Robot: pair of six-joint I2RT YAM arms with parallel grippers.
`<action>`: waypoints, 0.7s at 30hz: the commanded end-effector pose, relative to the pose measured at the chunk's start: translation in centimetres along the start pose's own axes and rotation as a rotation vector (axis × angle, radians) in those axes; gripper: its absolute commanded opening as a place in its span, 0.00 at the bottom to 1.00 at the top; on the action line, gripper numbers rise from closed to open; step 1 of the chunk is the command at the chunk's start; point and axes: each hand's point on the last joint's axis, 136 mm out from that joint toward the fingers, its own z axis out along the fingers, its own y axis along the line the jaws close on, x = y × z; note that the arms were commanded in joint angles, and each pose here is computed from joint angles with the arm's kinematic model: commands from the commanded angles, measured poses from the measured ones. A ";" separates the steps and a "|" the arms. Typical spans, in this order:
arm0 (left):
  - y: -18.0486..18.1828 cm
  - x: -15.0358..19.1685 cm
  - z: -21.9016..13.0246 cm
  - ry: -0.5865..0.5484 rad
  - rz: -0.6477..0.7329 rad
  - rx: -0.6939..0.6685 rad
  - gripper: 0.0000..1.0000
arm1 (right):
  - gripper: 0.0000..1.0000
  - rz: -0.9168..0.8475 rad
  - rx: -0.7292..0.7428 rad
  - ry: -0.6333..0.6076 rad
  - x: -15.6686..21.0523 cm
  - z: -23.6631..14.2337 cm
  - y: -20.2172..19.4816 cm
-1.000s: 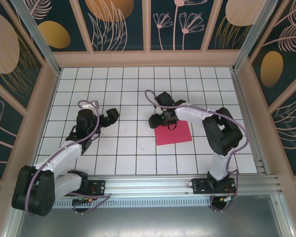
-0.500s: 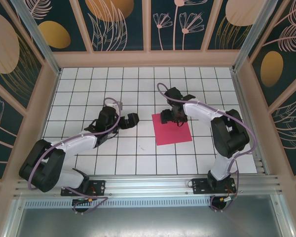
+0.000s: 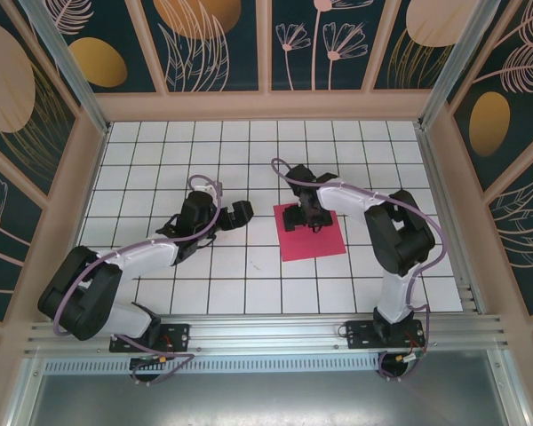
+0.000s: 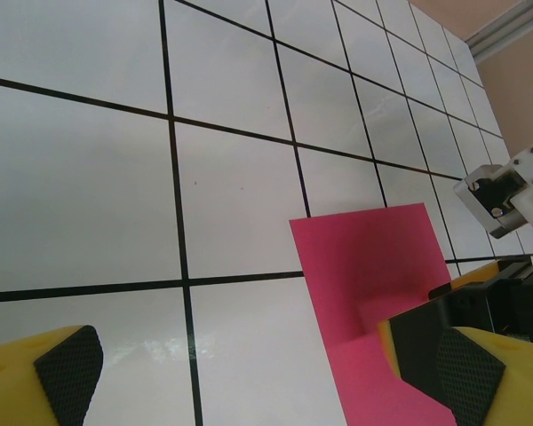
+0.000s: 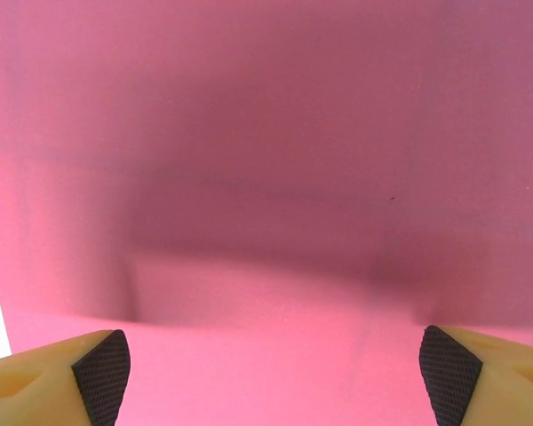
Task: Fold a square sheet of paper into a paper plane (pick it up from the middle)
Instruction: Fold the square sheet of paper in half at the center of the table.
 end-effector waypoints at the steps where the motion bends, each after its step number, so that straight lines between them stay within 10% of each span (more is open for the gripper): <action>1: -0.7 -1.2 -0.1 -0.036 0.013 0.008 0.99 | 0.88 0.006 0.020 0.054 1.2 1.1 -0.3; 21: -1.0 -1.5 -0.1 -0.035 0.020 0.013 0.99 | 0.82 0.035 0.013 0.087 2.3 2.8 -0.5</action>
